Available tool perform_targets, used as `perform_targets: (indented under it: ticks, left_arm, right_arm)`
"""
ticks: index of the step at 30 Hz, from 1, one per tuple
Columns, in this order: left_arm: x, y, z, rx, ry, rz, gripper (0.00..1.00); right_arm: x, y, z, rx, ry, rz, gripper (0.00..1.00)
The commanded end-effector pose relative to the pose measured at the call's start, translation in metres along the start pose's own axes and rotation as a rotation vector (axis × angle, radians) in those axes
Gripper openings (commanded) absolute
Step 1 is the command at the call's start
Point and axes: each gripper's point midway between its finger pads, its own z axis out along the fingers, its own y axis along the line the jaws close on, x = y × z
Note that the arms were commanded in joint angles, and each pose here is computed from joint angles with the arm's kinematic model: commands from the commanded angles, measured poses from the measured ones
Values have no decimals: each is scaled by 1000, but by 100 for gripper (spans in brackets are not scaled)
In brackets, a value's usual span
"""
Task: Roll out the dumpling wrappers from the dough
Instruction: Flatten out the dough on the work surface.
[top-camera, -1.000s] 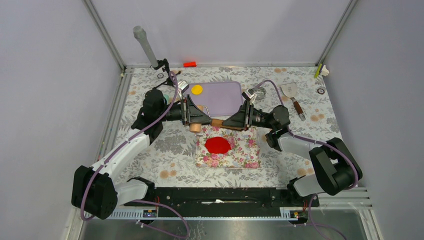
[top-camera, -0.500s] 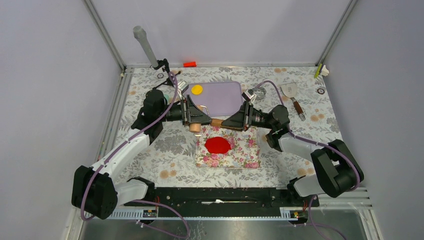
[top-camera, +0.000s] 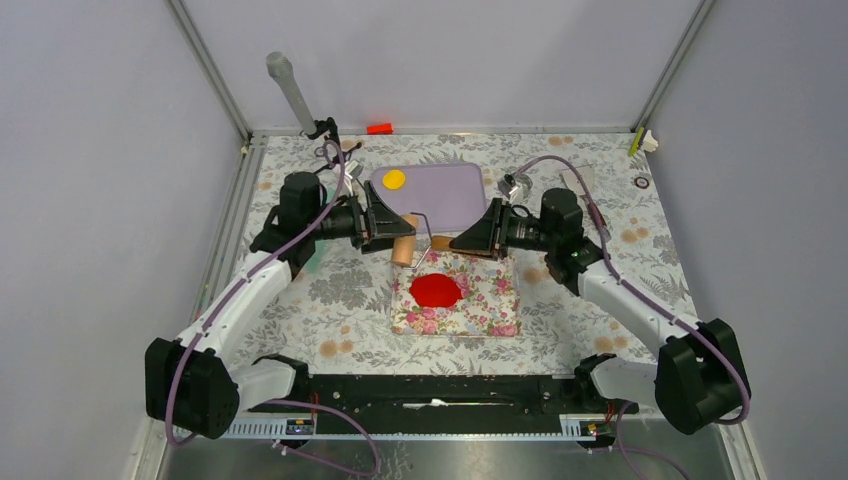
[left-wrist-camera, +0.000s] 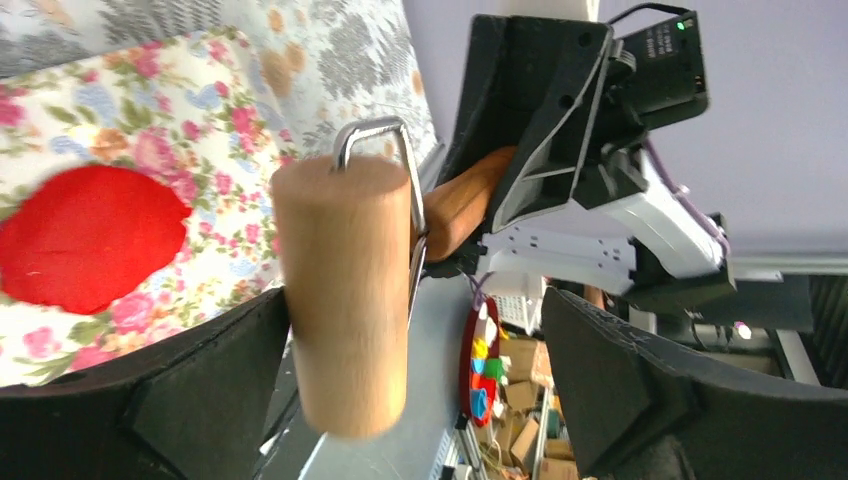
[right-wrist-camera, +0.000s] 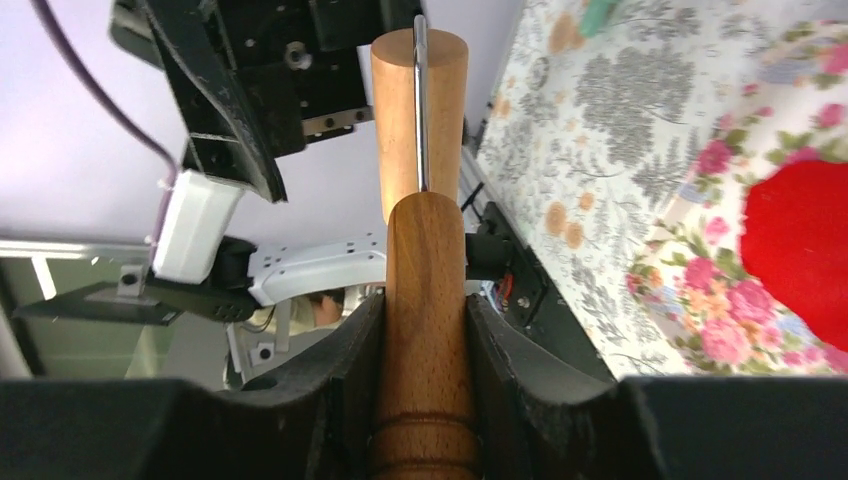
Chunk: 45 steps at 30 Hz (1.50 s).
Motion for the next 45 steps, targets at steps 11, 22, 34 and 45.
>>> perform_targets:
  ticks: [11,22,34,45]
  left_arm:
    - [16,142,-34,-611,-73,-40,97]
    - [57,208,-15,-861,-18,-10,85]
    - [57,245,-4,-927,-73,-26,49]
    - [64,254,-3,-947,-38,-23,4]
  right_arm:
    - [16,-66,-48,504,162,181,0]
    - [3,-101,-46,653,175,220,0]
    - [7,-136,-46,750,119,290,0]
    - [31,-168,-50,793,132,399,0]
